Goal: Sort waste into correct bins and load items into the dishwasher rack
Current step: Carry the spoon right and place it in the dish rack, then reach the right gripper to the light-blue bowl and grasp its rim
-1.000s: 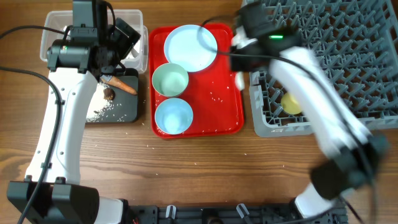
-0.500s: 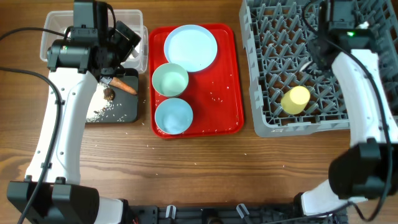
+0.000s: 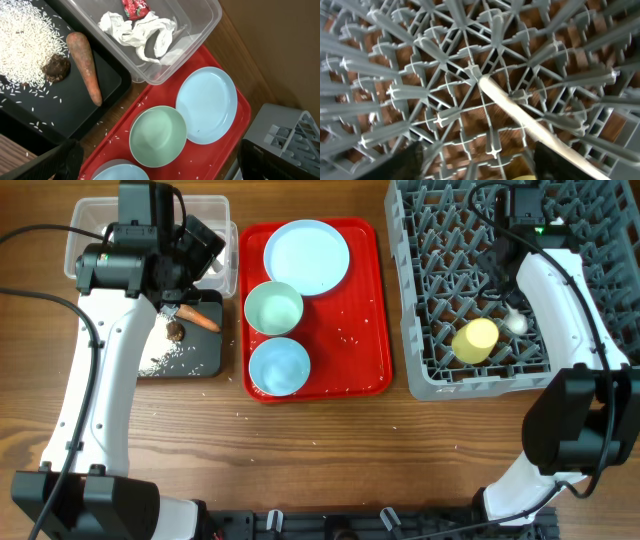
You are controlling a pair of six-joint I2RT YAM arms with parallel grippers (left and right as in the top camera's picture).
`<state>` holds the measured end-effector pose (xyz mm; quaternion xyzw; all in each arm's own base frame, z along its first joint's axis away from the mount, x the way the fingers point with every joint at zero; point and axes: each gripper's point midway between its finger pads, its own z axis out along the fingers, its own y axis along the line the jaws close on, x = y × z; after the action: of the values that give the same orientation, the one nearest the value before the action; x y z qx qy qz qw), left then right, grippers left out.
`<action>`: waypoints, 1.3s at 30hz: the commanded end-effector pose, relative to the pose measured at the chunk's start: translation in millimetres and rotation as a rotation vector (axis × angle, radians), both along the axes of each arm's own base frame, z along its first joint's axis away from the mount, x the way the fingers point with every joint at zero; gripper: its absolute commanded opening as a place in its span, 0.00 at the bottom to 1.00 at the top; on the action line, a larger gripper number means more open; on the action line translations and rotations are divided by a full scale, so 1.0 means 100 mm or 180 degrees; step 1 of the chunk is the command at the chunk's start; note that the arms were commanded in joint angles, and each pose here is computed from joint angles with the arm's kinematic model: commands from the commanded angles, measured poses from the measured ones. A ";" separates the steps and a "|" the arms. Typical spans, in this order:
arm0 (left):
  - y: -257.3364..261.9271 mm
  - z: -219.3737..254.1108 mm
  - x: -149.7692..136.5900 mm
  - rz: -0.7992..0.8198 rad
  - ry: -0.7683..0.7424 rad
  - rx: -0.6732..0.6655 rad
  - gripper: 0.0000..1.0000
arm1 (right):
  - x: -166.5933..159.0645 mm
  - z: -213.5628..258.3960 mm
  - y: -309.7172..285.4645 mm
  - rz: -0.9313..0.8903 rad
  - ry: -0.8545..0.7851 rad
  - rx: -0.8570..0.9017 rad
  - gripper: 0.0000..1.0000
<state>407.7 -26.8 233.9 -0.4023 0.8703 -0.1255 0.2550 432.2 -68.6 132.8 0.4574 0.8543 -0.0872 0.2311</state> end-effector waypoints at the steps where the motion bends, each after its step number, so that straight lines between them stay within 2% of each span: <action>1: 0.05 -0.01 0.00 0.0046 0.0007 0.0046 1.00 | 0.14 0.40 0.14 0.0876 -0.0099 -0.0089 0.77; 3: 0.05 -0.01 -0.01 0.0046 0.0027 0.0049 1.00 | 0.21 0.64 0.53 0.1977 -0.0234 0.0108 0.79; 4: 0.06 -0.02 -0.02 0.0052 0.0043 0.0063 1.00 | 0.20 0.88 0.86 0.2685 -0.0492 0.0314 0.78; 5: 0.07 -0.03 -0.03 0.0060 0.0060 0.0078 1.00 | 0.17 1.07 1.03 0.2912 -0.0698 0.0468 0.78; 9: 0.07 -0.06 -0.09 -0.0091 0.0142 0.0182 1.00 | -0.04 1.41 1.45 0.3319 -0.1017 0.0802 0.75; 12: 0.07 -0.09 -0.14 -0.0152 0.0223 0.0218 1.00 | -0.18 1.33 1.88 0.3639 -0.0906 0.1023 0.74; 15: 0.07 -0.10 -0.16 -0.0327 0.0249 0.0313 1.00 | -0.31 1.14 2.37 0.3968 -0.0680 0.1037 0.65; 18: 0.09 -0.10 -0.16 -0.0507 0.0251 0.0431 1.00 | -0.42 0.87 2.79 0.4226 -0.0410 0.0978 0.59; 24: 0.37 -0.11 -0.17 -0.0274 0.0291 0.0439 1.00 | -0.92 0.03 3.36 0.4612 0.0608 0.1217 0.53; 26: 0.39 -0.11 -0.17 -0.0263 0.0292 0.0438 1.00 | -1.07 -0.27 3.50 0.4685 0.0937 0.1263 0.45; 28: 0.39 -0.11 -0.17 -0.0265 0.0291 0.0438 1.00 | -1.17 -0.54 3.62 0.4683 0.1149 0.1299 0.42; 33: 0.39 -0.11 -0.17 -0.0265 0.0291 0.0438 1.00 | -1.28 -0.97 3.75 0.4549 0.1416 0.1361 0.38; 35: 0.39 -0.11 -0.17 -0.0265 0.0291 0.0438 1.00 | -1.29 -1.08 3.73 0.4442 0.1461 0.1359 0.25; 37: 0.39 -0.11 -0.17 -0.0265 0.0291 0.0438 1.00 | -1.26 -1.11 3.68 0.4261 0.1474 0.1285 0.20; 39: 0.39 -0.11 -0.17 -0.0265 0.0291 0.0438 1.00 | -1.23 -1.12 3.70 0.4269 0.1428 0.1271 0.19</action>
<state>390.1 8.7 223.2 -0.3588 0.9012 -0.0662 0.2338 304.0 304.9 29.3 -0.1834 0.9700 0.1552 -0.0374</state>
